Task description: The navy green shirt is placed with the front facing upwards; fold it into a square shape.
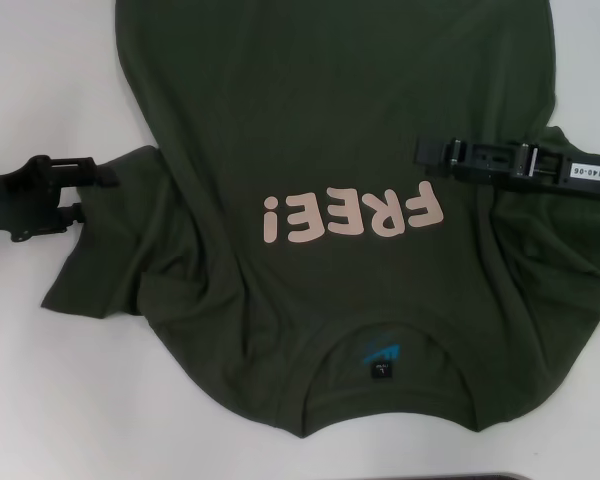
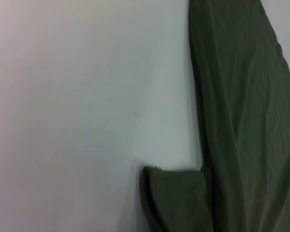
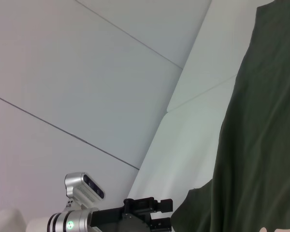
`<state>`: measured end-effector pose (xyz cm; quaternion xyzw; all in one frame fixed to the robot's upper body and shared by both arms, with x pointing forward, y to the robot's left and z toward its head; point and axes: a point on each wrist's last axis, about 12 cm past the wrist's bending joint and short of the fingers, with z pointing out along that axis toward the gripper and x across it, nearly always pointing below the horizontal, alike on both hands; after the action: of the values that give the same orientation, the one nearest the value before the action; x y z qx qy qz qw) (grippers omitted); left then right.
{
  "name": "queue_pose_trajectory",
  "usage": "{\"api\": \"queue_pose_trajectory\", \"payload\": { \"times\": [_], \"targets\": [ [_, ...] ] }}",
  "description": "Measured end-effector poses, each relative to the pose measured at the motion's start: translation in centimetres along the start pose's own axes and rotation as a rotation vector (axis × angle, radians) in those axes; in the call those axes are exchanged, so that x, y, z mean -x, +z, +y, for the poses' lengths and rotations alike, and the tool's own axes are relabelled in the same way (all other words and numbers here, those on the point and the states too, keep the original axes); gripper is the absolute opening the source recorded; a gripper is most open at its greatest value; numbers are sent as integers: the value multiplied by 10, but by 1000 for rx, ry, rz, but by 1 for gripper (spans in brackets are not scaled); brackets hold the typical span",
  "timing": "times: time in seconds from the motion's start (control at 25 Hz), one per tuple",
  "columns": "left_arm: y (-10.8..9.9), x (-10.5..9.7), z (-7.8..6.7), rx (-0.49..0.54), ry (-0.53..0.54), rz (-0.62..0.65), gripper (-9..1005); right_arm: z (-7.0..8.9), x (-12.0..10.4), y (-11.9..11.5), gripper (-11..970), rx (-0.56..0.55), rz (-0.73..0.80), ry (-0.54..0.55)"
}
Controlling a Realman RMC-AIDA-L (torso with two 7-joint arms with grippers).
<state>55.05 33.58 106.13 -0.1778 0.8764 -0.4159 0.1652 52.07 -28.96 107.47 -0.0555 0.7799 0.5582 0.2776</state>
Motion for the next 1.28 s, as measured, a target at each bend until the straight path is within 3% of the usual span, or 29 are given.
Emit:
{"api": "queue_pose_trajectory", "payload": {
  "times": [0.6, 0.88, 1.28],
  "targets": [
    [8, -1, -8, 9, 34, 42, 625, -1, 0, -2, 853, -3, -7, 2],
    [9, 3, -17, 27, 112, 108, 592, -1, 1, -3, 852, -4, -9, 1],
    [7, 6, -23, 31, 133, 123, 177, -1, 1, -5, 853, -6, -21, 4]
  ]
}}
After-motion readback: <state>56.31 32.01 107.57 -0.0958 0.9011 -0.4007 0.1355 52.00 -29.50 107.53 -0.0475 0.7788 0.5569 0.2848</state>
